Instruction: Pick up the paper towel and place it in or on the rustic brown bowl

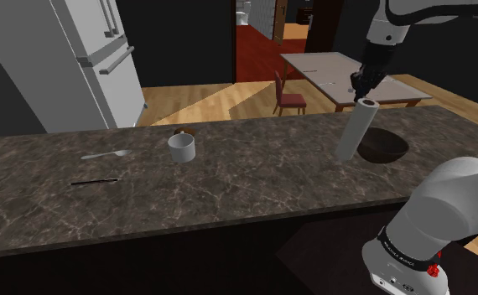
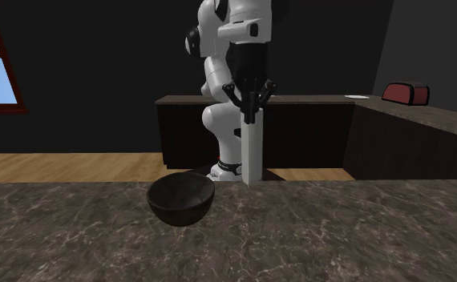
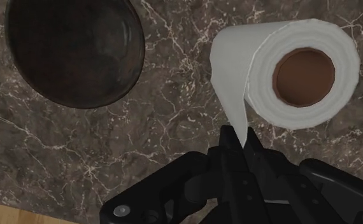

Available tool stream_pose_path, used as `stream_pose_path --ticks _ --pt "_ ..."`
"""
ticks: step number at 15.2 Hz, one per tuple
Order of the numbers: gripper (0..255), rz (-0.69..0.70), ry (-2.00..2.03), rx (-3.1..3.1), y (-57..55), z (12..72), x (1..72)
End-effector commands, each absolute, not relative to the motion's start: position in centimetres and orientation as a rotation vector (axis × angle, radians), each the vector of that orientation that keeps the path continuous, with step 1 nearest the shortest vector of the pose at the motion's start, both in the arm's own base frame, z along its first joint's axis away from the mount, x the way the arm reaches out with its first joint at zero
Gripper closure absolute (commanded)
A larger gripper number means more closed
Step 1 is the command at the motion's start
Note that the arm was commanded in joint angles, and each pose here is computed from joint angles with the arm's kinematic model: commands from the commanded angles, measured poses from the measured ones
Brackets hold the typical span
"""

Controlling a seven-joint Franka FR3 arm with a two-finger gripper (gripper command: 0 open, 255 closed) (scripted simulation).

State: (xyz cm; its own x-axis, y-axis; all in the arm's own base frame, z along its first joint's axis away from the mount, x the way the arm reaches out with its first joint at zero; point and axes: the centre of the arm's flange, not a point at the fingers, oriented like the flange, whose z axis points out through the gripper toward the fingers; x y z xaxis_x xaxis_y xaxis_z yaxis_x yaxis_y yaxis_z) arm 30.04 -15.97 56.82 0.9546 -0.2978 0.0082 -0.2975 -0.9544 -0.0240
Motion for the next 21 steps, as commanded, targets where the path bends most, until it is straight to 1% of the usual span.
stream_pose_path --ticks 1,11,21 --pt "255 -0.018 0.469 -3.084 -16.0 57.9 30.0" --pt "255 -0.018 0.469 -3.084 -16.0 62.9 30.0" --pt "255 -0.018 0.469 -3.084 -27.5 68.2 26.1"
